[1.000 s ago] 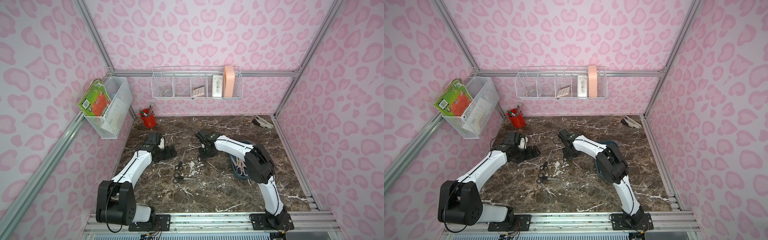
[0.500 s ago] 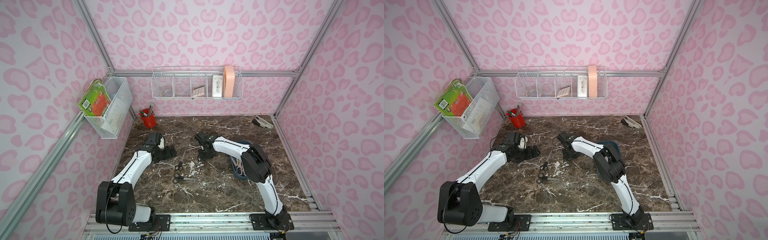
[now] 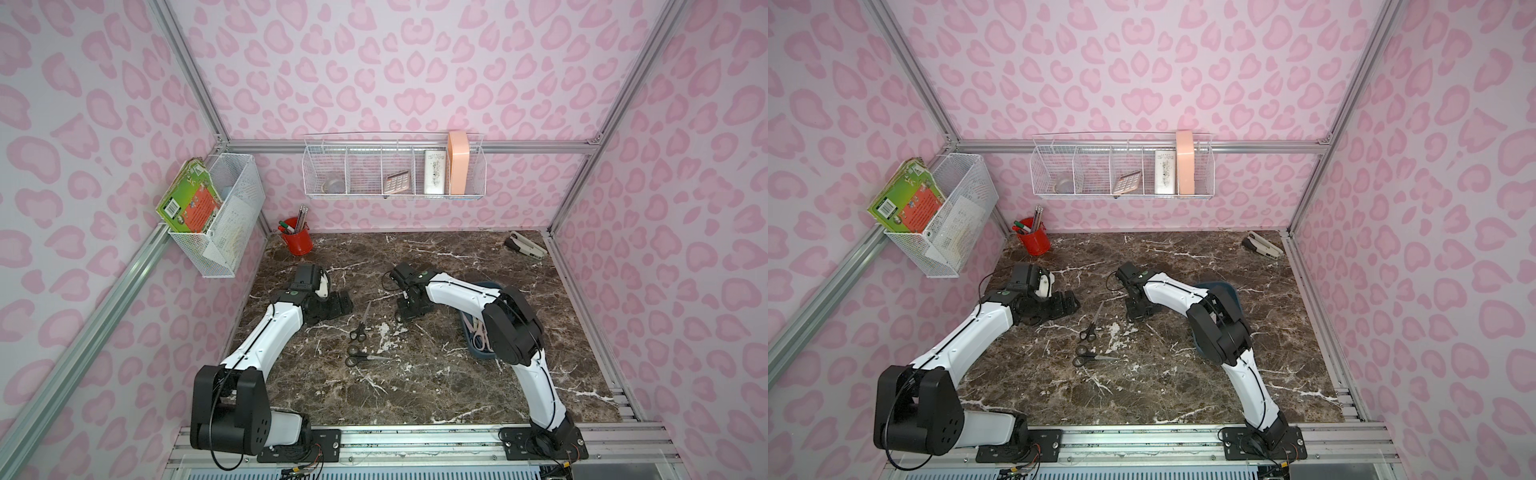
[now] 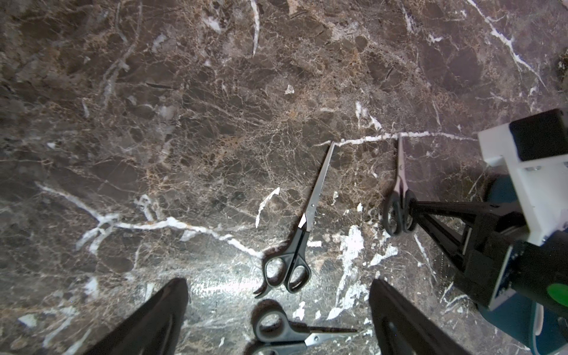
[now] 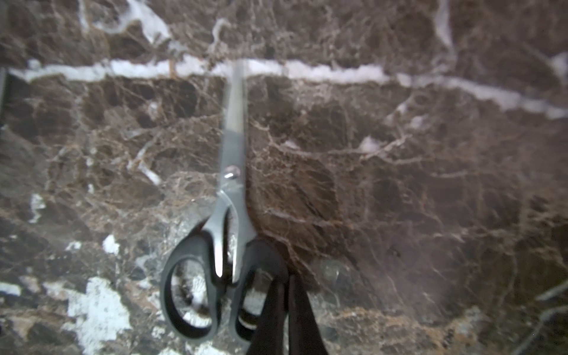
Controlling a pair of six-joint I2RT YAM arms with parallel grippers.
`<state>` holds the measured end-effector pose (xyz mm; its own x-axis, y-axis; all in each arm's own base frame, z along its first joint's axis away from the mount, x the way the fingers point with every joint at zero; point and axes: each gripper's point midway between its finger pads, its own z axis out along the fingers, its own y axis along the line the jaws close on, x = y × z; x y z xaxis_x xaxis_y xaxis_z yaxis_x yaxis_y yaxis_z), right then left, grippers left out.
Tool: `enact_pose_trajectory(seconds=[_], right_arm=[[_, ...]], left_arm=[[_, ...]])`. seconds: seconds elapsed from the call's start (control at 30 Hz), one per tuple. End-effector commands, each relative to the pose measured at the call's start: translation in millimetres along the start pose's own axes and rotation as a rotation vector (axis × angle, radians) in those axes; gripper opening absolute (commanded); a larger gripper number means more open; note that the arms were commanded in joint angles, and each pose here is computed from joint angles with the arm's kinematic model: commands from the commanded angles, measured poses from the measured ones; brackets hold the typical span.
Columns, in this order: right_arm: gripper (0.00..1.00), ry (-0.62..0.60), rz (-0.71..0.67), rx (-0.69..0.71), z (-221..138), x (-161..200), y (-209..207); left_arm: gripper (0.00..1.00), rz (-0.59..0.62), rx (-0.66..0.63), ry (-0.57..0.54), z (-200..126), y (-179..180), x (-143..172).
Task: Put the scissors into the storage box
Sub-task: Pick up the scissors from the center of the board, then place the scissors in the storage box.
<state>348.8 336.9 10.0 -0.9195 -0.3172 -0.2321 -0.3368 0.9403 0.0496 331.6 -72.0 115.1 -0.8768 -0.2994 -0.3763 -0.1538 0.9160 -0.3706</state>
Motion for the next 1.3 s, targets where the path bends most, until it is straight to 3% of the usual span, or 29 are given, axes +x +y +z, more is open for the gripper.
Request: enact_pose_trajectory(seconds=[0.0,0.17,0.33,0.5,0.67,1.0,1.13,1.27], right_arm=[[0.00,0.099,-0.007,0.053,17,26,-13],[0.00,0.062,-0.017,0.049,5,15,-9],[0.00,-0.072,-0.020,0.038,-52,-18,-5],[0.00,-0.153,-0.008,0.032,-93,-22,-12],[0.00,-0.133,0.016,0.088,-103,9,-42],[0.00,-0.128,0.192,0.173,-131,90,-158],[0.00,-0.105,0.287,0.149,-119,120,-190],[0.00,-0.081,0.317,0.102,-98,131,-194]], left_arm=[[0.97,0.012,-0.011,-0.005,-2,2,0],[0.97,0.009,-0.009,0.000,-1,2,1],[0.97,0.009,-0.009,0.002,0,2,0],[0.97,0.010,-0.008,0.006,1,1,-1],[0.97,0.009,-0.005,0.010,2,1,1],[0.97,0.015,0.012,0.037,6,-5,3],[0.96,0.017,0.005,0.055,8,-4,6],[0.96,0.014,-0.012,0.069,9,-2,9]])
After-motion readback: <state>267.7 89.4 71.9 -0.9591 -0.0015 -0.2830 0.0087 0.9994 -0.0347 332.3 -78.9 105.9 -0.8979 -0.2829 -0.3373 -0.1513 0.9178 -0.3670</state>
